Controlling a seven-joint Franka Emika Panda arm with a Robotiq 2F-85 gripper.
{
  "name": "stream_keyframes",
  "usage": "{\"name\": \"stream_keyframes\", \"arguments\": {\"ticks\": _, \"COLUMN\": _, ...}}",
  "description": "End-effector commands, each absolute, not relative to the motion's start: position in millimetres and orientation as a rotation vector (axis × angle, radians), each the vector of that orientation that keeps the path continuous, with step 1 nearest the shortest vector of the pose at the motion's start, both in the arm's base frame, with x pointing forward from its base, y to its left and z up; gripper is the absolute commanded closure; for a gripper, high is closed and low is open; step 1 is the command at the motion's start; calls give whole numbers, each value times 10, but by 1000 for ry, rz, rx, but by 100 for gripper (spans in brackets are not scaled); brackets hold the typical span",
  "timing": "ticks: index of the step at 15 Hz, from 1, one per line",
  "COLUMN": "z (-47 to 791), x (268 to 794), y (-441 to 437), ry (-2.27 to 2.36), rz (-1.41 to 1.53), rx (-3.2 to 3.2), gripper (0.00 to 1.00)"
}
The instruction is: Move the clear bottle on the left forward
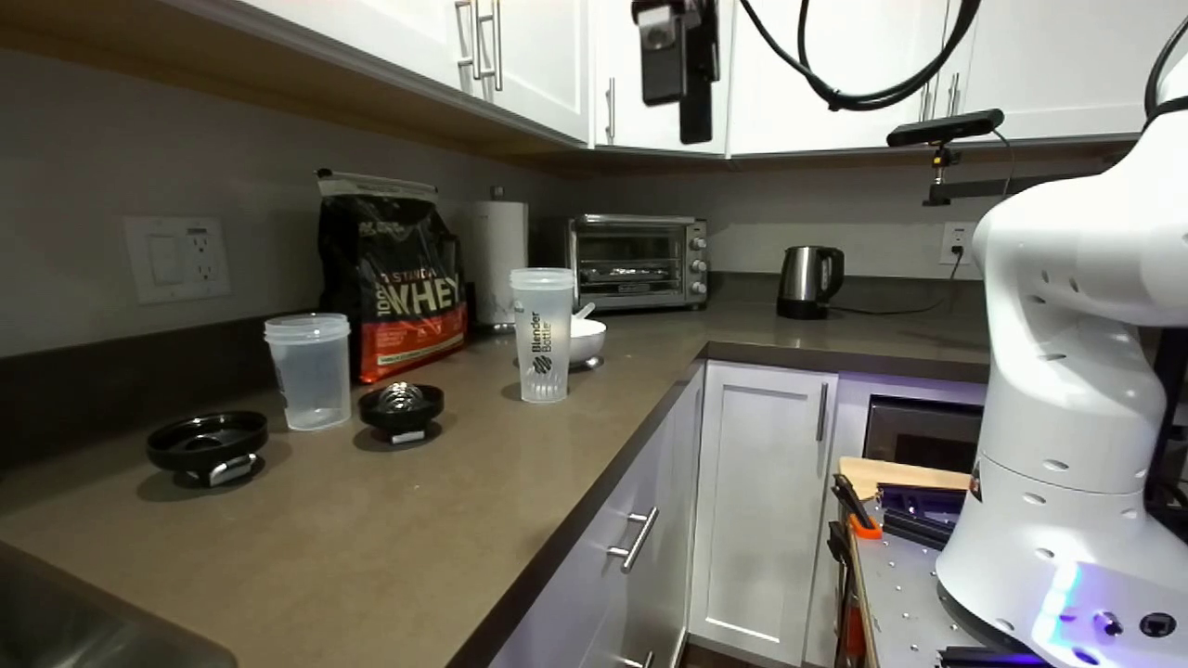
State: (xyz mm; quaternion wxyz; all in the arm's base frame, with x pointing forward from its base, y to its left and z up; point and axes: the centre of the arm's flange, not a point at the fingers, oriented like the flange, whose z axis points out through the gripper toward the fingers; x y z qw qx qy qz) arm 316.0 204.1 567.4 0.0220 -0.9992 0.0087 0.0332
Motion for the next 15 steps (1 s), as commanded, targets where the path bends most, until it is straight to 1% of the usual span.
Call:
{"name": "stream_keyframes", "arguments": {"ticks": 1, "z": 5496, "x": 3539, "y": 2170, "ry": -22, "rz": 6, "rx": -3161, "gripper": 0}}
{"name": "stream_keyframes", "arguments": {"ticks": 9, "z": 5302, "x": 4082, "y": 2058, "ry": -74, "rz": -209, "rx": -3286, "gripper": 0}}
{"name": "stream_keyframes", "arguments": {"ticks": 10, "z": 5299, "x": 4110, "y": 2032, "ry": -67, "rz": -220, "rx": -3293, "gripper": 0}}
{"name": "stream_keyframes", "arguments": {"ticks": 11, "z": 5264, "x": 3974, "y": 2039, "ry": -88, "rz": -175, "rx": -3276, "gripper": 0}}
{"name": "stream_keyframes", "arguments": {"ticks": 15, "z": 5254, "x": 3987, "y": 2038, "ry": -90, "rz": -172, "rx": -3276, "gripper": 0}}
